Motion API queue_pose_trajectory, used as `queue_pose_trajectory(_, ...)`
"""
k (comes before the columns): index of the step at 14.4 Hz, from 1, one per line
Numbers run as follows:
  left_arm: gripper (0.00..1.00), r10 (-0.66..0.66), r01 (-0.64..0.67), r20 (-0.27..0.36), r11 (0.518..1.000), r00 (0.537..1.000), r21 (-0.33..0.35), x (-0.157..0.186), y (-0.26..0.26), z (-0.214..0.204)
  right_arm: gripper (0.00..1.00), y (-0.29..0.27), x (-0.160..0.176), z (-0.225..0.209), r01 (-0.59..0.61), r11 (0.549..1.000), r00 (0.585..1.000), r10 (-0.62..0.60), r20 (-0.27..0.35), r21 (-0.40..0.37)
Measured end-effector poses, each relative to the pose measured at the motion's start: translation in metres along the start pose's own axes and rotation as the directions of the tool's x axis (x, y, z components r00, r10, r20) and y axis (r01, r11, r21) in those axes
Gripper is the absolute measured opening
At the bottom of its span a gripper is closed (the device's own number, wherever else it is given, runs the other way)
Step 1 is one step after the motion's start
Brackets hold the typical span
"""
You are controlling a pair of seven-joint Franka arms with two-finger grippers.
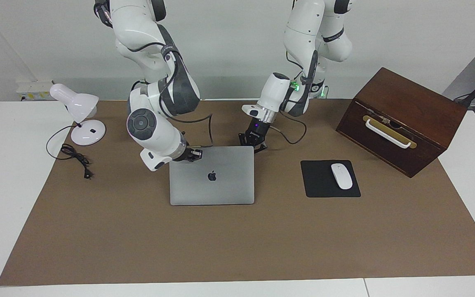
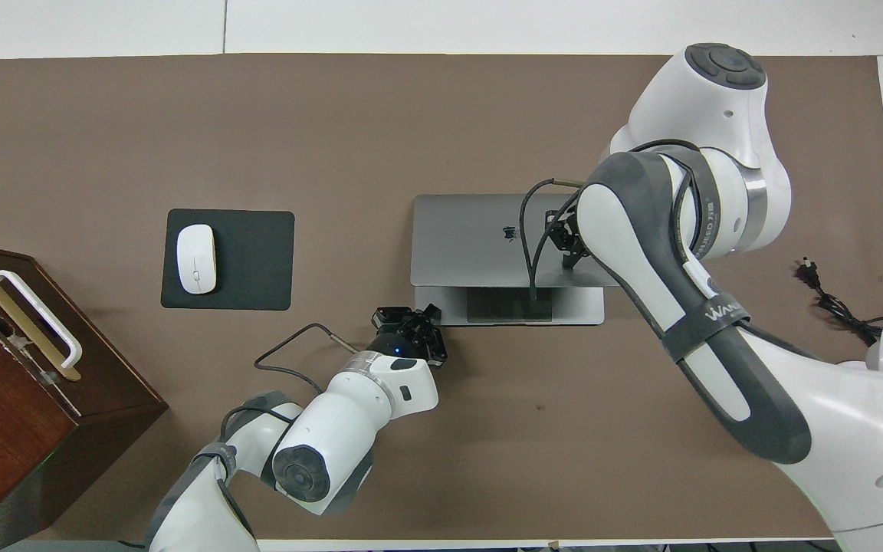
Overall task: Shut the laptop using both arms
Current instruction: 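Press the lid flat with the right gripper while the left gripper holds the base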
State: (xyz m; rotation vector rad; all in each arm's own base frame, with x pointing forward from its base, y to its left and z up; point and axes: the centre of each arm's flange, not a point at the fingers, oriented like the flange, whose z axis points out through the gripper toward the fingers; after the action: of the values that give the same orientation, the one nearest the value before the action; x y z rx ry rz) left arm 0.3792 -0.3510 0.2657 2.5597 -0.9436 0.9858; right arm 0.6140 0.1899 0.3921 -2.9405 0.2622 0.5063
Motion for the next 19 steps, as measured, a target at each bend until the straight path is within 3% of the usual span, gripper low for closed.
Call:
queue_pose_trajectory(16, 0.01, 0.024, -0.024, -0.002, 1.000, 1.000, -0.002, -0.001, 0.000, 0.000, 0.01, 0.002, -0.044, 0.048, -0.090, 0.995, 0.993, 0.093, 0.070, -0.050)
queue_pose_trajectory(19, 0.01, 0.029, -0.030, -0.003, 1.000, 1.000, -0.003, -0.001, 0.000, 0.000, 0.01, 0.006, -0.047, 0.060, -0.096, 0.995, 0.994, 0.098, 0.043, -0.040)
